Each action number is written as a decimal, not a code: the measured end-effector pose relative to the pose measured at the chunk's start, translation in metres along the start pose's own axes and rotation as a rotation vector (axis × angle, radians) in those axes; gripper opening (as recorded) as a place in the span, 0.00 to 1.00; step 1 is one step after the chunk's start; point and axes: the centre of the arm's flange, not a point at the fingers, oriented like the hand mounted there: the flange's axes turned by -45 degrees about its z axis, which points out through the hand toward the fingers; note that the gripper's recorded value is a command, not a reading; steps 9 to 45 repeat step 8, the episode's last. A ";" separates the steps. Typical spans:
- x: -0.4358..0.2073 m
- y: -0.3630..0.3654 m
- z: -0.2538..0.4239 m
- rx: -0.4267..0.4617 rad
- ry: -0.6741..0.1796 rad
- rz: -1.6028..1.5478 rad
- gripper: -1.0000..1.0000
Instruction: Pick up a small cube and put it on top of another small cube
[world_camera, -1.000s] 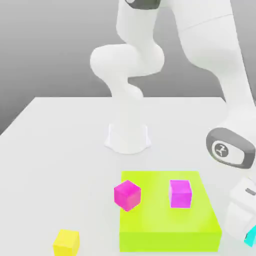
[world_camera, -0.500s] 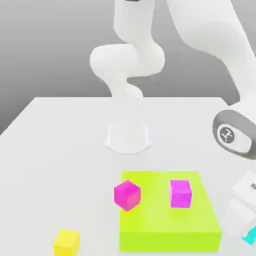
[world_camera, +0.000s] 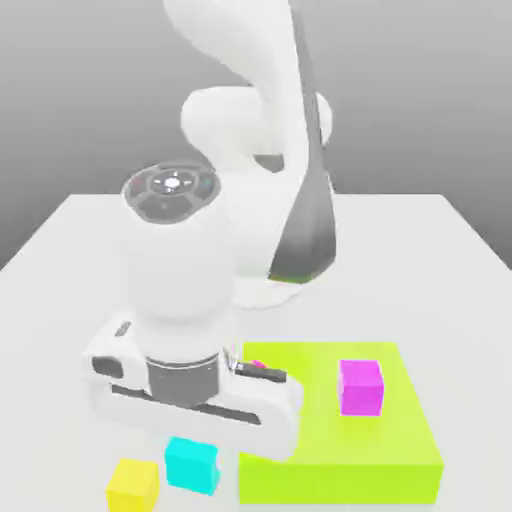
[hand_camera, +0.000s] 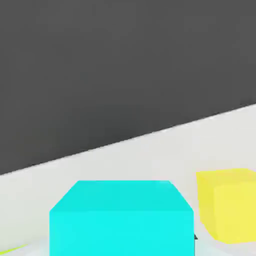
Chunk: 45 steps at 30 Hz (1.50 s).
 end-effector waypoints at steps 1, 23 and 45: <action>-0.001 0.009 0.007 0.003 0.007 0.031 0.00; -0.002 0.018 0.055 0.005 0.013 0.060 1.00; -0.002 0.018 0.055 0.005 0.013 0.060 1.00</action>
